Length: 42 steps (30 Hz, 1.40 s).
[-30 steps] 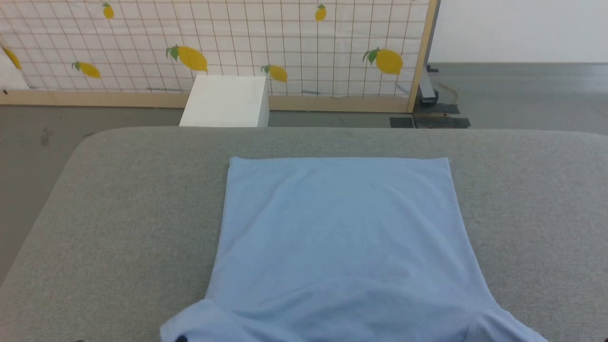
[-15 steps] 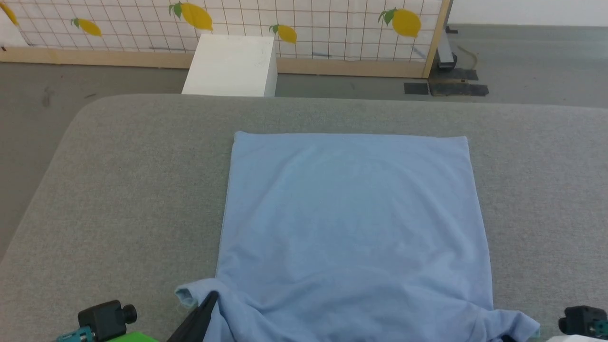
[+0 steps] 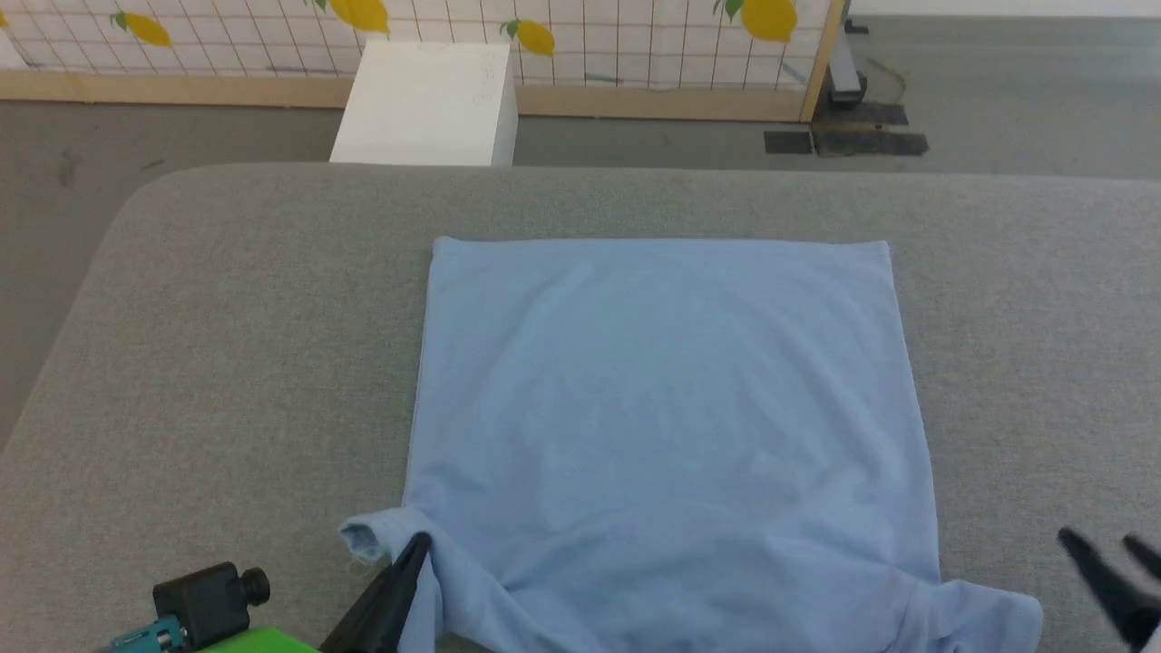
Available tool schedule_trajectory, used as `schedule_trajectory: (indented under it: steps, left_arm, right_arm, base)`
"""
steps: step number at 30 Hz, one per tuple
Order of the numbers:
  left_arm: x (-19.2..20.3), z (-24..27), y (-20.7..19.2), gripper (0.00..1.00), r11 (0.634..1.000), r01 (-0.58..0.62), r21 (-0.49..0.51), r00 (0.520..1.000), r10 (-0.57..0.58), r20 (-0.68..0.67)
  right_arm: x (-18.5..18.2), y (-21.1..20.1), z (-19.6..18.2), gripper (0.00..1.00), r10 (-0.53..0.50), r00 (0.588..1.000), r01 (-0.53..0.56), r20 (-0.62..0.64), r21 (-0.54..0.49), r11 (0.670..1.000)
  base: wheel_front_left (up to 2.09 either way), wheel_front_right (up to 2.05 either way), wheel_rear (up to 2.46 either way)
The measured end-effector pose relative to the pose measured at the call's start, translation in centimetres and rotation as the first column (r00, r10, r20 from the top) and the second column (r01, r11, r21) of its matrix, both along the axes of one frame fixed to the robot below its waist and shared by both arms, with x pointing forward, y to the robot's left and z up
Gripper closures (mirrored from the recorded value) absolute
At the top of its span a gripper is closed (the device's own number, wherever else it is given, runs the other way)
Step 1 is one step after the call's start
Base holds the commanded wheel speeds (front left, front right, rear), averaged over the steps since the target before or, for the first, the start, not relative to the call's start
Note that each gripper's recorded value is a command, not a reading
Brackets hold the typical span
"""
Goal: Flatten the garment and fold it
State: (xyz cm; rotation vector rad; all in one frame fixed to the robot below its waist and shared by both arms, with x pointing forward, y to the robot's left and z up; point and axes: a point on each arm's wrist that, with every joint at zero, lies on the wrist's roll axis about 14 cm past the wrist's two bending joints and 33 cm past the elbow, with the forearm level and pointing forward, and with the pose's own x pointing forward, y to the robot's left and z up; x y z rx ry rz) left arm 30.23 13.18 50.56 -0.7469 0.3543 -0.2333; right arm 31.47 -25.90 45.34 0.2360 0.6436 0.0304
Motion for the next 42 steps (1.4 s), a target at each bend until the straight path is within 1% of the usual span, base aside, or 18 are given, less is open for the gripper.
schedule_trajectory:
  steps: [3, 5, 6, 9, 11, 15, 20, 23, 26, 30, 33, 36, 41, 42]
  left_arm:
    - [0.4, 0.2, -0.3, 1.00, 1.000, 0.008, 0.005, 1.000, -0.008, 0.014]
    - [1.0, 0.5, -0.5, 1.00, 1.000, 0.011, 0.017, 0.999, -0.012, 0.032]
    - [1.3, 0.7, -0.7, 1.00, 1.000, 0.016, 0.018, 0.999, -0.017, 0.042]
    - [2.0, 1.0, -0.9, 1.00, 0.999, 0.024, 0.023, 0.998, -0.026, 0.061]
    - [2.5, 1.0, -1.0, 1.00, 0.999, 0.027, 0.027, 0.997, -0.029, 0.065]
    - [3.5, 0.7, -1.3, 1.00, 0.999, 0.038, 0.039, 0.997, -0.041, 0.064]
    - [4.9, 0.4, -2.1, 1.00, 0.997, 0.068, 0.048, 0.995, -0.071, 0.071]
    - [5.8, -0.1, -2.6, 1.00, 0.996, 0.082, 0.043, 0.995, -0.085, 0.060]
    - [6.4, -0.9, -2.6, 1.00, 0.996, 0.076, 0.036, 0.996, -0.078, 0.041]
    - [6.8, -2.1, -2.1, 1.00, 0.997, 0.058, 0.044, 0.998, -0.058, 0.009]
    - [6.8, -2.9, -1.4, 1.00, 0.998, 0.033, 0.052, 0.999, -0.032, -0.014]
    - [6.7, -3.6, -0.8, 1.00, 0.998, 0.010, 0.063, 0.999, -0.008, -0.039]
    - [6.6, -4.4, 0.0, 1.00, 0.997, -0.019, 0.075, 0.997, 0.024, -0.067]
    - [6.6, -4.5, 0.1, 1.00, 0.997, -0.023, 0.077, 0.997, 0.028, -0.072]
  right_arm:
    - [1.8, -0.4, 3.8, 0.00, 0.026, 0.995, -0.021, 0.095, -0.053, 0.998]
    - [4.0, -0.2, 6.5, 0.00, 0.042, 0.981, -0.028, 0.187, -0.078, 0.997]
    - [5.2, 0.2, 7.4, 0.00, 0.067, 0.975, -0.047, 0.213, -0.095, 0.994]
    - [8.2, 2.4, 8.5, 0.00, 0.137, 0.961, -0.117, 0.238, -0.096, 0.988]
    - [10.3, 3.5, 8.7, 0.00, 0.178, 0.956, -0.158, 0.234, -0.101, 0.982]
    - [15.7, 4.1, 9.1, 0.00, 0.196, 0.952, -0.169, 0.236, -0.128, 0.977]
    - [20.9, 3.5, 6.8, 0.00, 0.171, 0.975, -0.146, 0.140, -0.174, 0.974]
    - [23.8, 2.6, 5.1, 0.00, 0.129, 0.987, -0.108, 0.097, -0.193, 0.975]
    - [25.7, 2.5, 2.5, 0.00, 0.110, 0.993, -0.101, 0.031, -0.212, 0.972]
    - [26.8, 3.1, -2.0, 0.00, 0.105, 0.992, -0.118, -0.070, -0.210, 0.971]
    - [26.8, 5.1, -5.8, 0.00, 0.131, 0.978, -0.158, -0.164, -0.163, 0.974]
    - [27.0, 6.9, -8.0, 0.00, 0.161, 0.966, -0.190, -0.202, -0.137, 0.972]
    - [28.1, 7.5, -9.5, 0.00, 0.153, 0.967, -0.181, -0.204, -0.129, 0.975]
    - [28.4, 7.5, -9.6, 0.18, 0.149, 0.968, -0.177, -0.203, -0.128, 0.976]
  base:
    - [0.00, 0.00, 0.00]
    - [0.00, 0.00, 0.00]
    - [0.00, 0.00, 0.00]
    - [0.00, 0.00, 0.00]
    - [0.00, 0.00, 0.00]
    - [0.00, 0.00, 0.00]
    - [0.00, 0.00, 0.00]
    - [0.00, 0.00, 0.00]
    - [0.00, 0.00, 0.00]
    - [0.00, 0.00, 0.00]
    - [0.00, 0.00, 0.00]
    - [0.00, 0.00, 0.00]
    - [0.00, 0.00, 0.00]
    - [0.00, 0.00, 0.00]
